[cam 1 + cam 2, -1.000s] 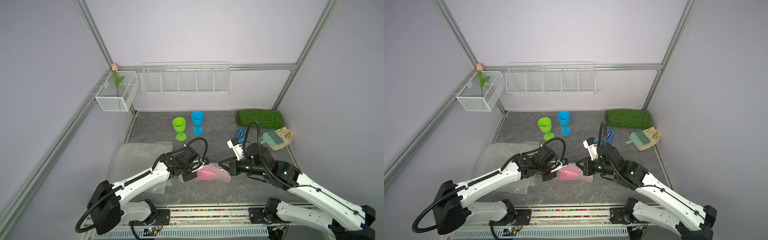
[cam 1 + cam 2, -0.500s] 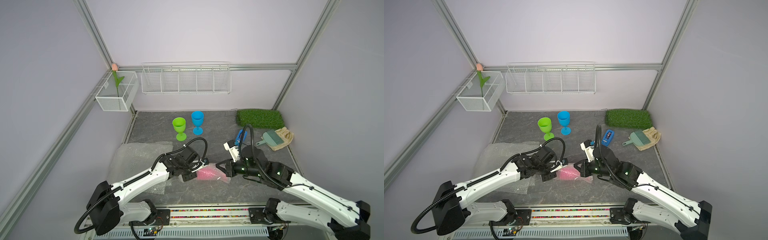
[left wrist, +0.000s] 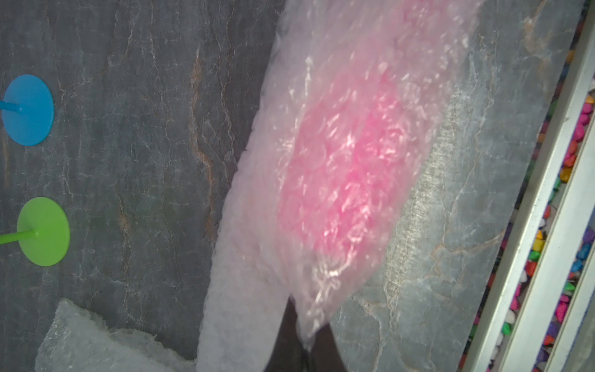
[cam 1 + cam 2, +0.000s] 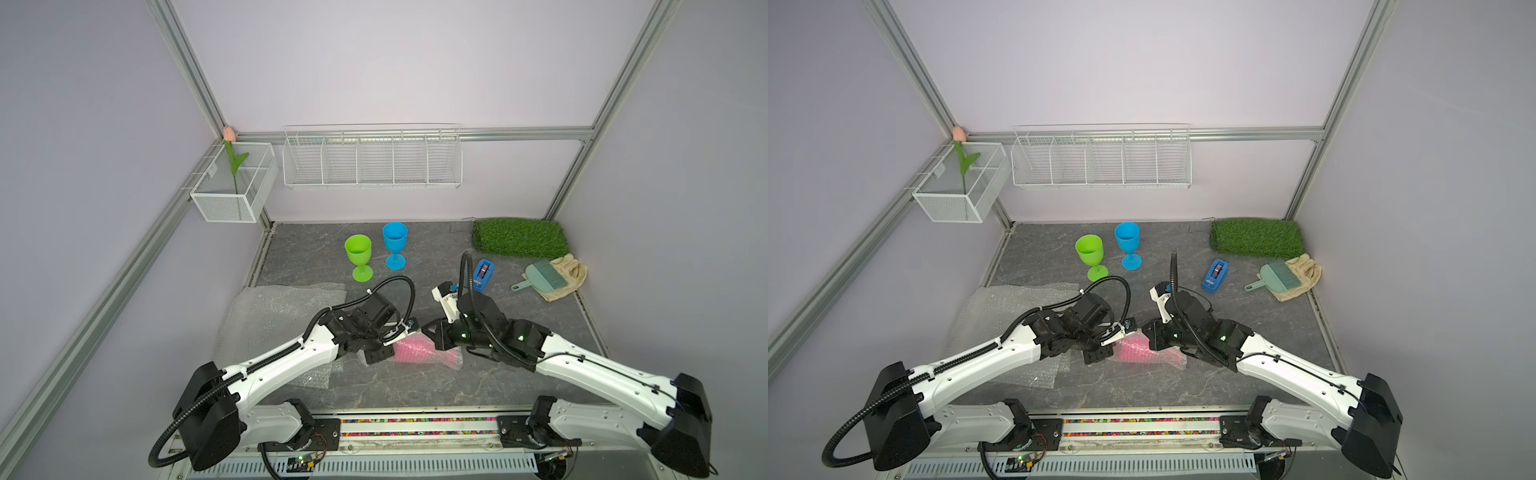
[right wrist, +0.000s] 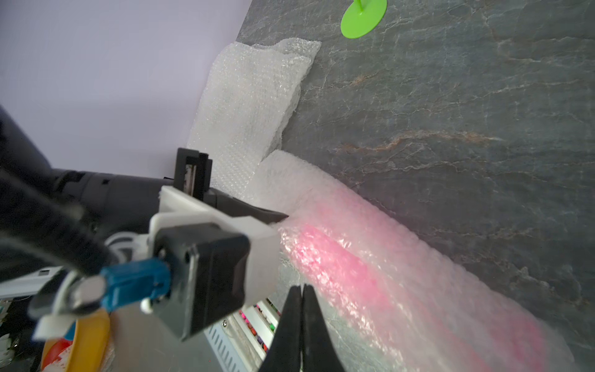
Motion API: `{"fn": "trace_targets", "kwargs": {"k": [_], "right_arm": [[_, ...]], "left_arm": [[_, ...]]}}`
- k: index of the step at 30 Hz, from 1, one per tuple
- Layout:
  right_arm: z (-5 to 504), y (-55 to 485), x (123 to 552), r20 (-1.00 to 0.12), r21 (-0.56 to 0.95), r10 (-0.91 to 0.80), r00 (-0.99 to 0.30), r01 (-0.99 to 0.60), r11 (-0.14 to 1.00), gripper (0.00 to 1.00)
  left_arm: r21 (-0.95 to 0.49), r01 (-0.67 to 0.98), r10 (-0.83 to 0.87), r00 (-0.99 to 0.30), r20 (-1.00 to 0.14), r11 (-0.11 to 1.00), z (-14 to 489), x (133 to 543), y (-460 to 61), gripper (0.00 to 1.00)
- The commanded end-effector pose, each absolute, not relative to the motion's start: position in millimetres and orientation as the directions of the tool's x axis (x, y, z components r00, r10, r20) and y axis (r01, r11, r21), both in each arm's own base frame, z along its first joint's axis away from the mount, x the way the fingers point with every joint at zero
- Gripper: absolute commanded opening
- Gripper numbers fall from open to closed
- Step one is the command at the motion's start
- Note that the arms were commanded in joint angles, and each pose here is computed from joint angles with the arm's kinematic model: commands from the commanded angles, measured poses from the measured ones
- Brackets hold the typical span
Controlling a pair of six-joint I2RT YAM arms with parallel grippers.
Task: Wrap wine glasses in bubble wrap
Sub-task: Stick the tape on the bubble wrap.
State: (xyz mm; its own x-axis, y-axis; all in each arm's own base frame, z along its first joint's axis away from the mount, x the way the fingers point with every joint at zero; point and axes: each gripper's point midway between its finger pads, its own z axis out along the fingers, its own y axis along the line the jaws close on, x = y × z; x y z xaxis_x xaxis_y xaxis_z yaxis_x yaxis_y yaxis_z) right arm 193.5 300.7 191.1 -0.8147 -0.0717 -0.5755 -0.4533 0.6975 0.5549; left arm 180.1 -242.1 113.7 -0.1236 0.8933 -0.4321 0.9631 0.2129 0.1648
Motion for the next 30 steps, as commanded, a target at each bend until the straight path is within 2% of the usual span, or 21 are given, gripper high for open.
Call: {"fn": "trace_targets", "kwargs": {"k": [1,10,20,30], "right_arm": [[181,304,210,-0.623,0.507,-0.088,-0.777,-0.487,0.712,0.07],[156,298,233,-0.619,0.469,-0.121,-0.776,-0.488,0.736,0.07],[166,288,226,-0.644,0.463,-0.132,-0.753,-0.521,0.717,0.07],[207,297,177,-0.754,0.509,-0.147,-0.641,-0.71,0.487,0.07]], "left_arm": [[0.161,0.969,0.886,-0.099,-0.453,0.19,116,176,-244,0.0],[0.164,0.968,0.888,-0.098,-0.449,0.19,114,176,-243,0.0],[0.159,0.969,0.892,-0.1,-0.441,0.188,110,176,-244,0.0],[0.156,0.97,0.89,-0.099,-0.446,0.186,113,175,-244,0.0]]}}
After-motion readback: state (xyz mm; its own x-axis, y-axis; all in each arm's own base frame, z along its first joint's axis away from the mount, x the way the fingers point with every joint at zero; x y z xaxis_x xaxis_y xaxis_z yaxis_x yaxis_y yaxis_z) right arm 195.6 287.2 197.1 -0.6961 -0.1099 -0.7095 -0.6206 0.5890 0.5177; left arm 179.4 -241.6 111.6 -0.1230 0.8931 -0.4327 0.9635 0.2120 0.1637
